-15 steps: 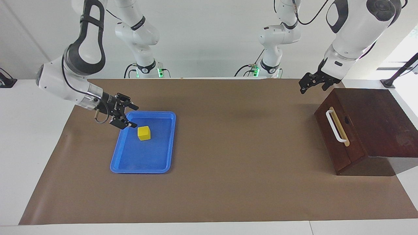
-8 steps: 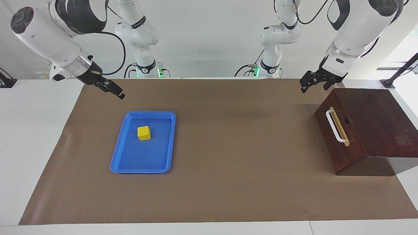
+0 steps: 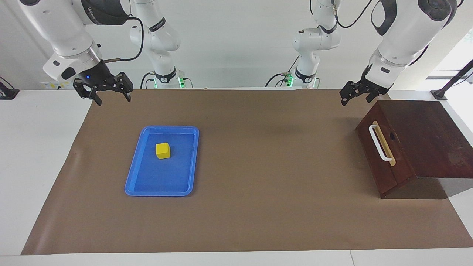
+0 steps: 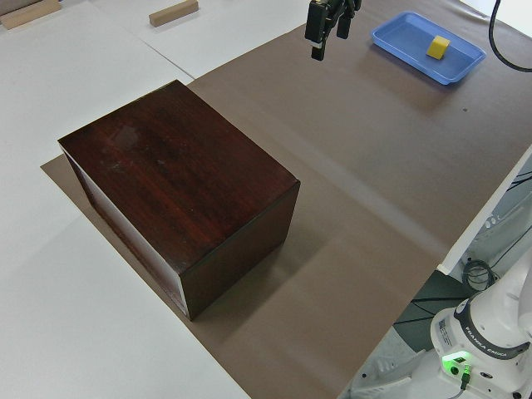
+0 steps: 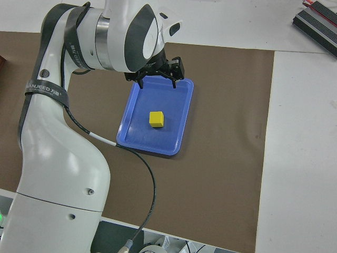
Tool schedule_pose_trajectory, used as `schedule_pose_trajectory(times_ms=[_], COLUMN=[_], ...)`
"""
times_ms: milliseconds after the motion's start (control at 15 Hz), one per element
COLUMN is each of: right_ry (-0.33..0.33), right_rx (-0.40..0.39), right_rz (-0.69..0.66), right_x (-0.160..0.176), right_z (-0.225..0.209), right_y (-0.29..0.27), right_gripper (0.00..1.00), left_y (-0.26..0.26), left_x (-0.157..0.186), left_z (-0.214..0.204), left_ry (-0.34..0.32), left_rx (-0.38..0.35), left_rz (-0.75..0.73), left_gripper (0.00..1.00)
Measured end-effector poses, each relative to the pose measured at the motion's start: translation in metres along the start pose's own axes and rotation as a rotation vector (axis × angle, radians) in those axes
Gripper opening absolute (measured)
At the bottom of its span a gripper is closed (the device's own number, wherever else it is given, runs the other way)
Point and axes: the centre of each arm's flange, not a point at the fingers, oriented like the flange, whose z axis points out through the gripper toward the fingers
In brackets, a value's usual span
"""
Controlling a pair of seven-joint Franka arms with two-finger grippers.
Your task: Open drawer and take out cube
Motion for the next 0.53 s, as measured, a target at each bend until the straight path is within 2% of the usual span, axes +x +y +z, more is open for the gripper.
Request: schedule_pose_trajectory(times_ms=[267, 533], right_ry=[-0.031, -0.027], right_rx=[-0.006, -0.003], right_rz=[0.008, 0.066], right_x=[0.0, -0.002], right_z=[0.012, 0.01], right_y=[0.0, 0.014], right_gripper=[1.0, 1.0], left_y=[0.0, 0.0], left_x=[0.0, 0.0], left_z=[0.0, 0.0], left_ry=[0.0, 0.0], left_rx=[0.0, 0.0], left_rz=[0.0, 0.0], left_gripper=[1.0, 1.0])
